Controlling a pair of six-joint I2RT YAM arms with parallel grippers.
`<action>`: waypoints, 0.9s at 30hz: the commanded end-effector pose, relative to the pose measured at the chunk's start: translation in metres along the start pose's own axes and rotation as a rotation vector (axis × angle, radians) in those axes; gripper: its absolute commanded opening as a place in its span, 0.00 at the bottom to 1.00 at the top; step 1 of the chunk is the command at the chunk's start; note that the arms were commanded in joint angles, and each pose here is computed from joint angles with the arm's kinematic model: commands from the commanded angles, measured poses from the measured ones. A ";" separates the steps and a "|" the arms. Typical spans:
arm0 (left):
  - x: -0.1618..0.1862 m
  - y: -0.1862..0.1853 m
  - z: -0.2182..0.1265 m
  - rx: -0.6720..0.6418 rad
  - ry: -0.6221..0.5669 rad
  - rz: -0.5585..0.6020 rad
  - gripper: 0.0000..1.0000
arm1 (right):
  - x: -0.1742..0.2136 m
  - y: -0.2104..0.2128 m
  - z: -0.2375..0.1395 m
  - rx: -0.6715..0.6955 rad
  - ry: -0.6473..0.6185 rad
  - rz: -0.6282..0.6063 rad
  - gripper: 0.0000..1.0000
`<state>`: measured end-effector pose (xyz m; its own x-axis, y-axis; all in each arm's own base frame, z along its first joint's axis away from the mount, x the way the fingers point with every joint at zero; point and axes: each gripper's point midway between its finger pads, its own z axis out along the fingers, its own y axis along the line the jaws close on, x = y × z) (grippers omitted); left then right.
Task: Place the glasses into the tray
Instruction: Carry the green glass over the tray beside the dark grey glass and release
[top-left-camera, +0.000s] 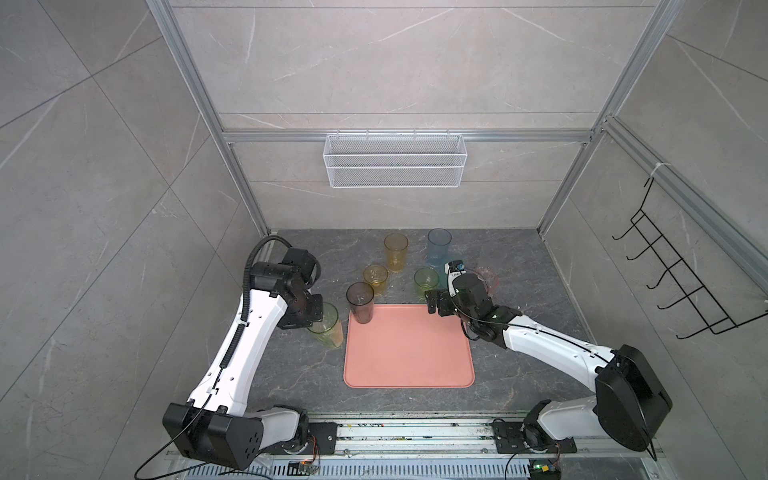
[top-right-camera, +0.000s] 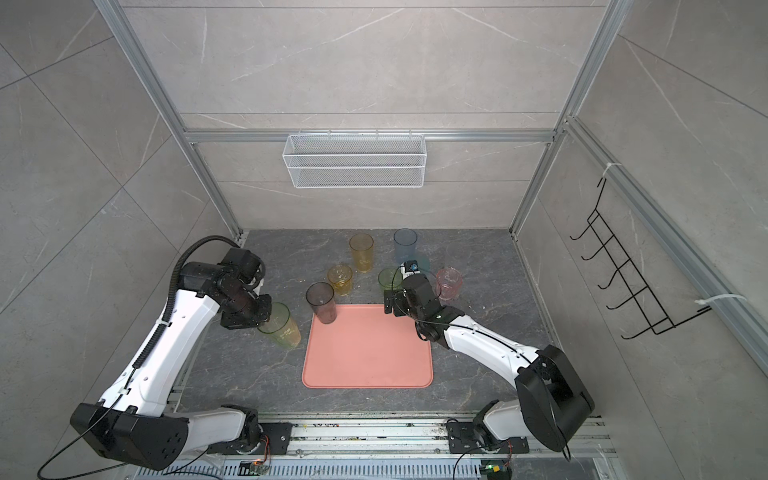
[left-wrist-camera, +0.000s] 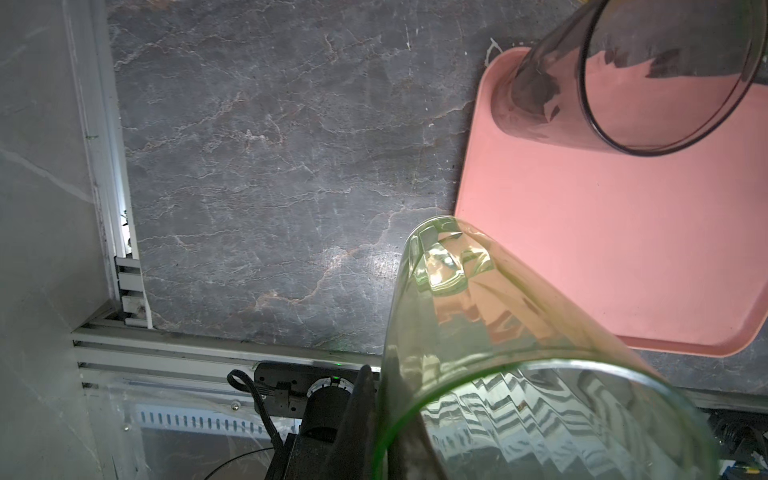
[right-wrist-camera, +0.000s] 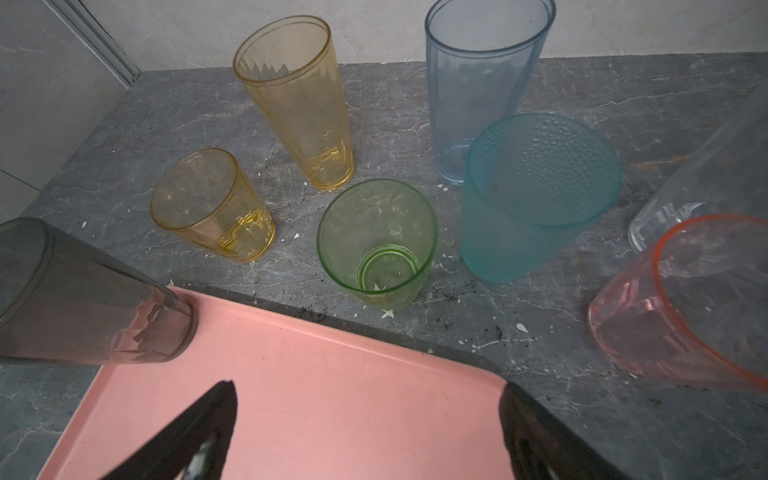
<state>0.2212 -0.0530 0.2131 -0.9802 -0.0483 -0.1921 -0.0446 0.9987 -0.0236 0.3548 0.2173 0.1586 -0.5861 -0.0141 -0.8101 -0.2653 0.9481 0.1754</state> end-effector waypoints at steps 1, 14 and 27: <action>-0.003 -0.017 -0.004 0.062 -0.060 0.025 0.00 | -0.006 0.004 0.001 0.005 -0.002 0.013 0.99; -0.008 -0.050 0.019 0.059 -0.097 0.116 0.00 | -0.006 0.003 0.002 0.009 0.003 0.013 0.99; -0.012 -0.068 0.044 0.034 -0.051 0.146 0.00 | -0.006 0.002 0.002 0.017 0.009 0.012 0.99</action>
<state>0.2385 -0.1154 0.1737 -0.9681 0.1124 -0.2239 0.1188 0.9928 -0.0153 0.3565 0.2182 0.1549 -0.5978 -0.0228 -0.8013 -0.2614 0.9505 0.1679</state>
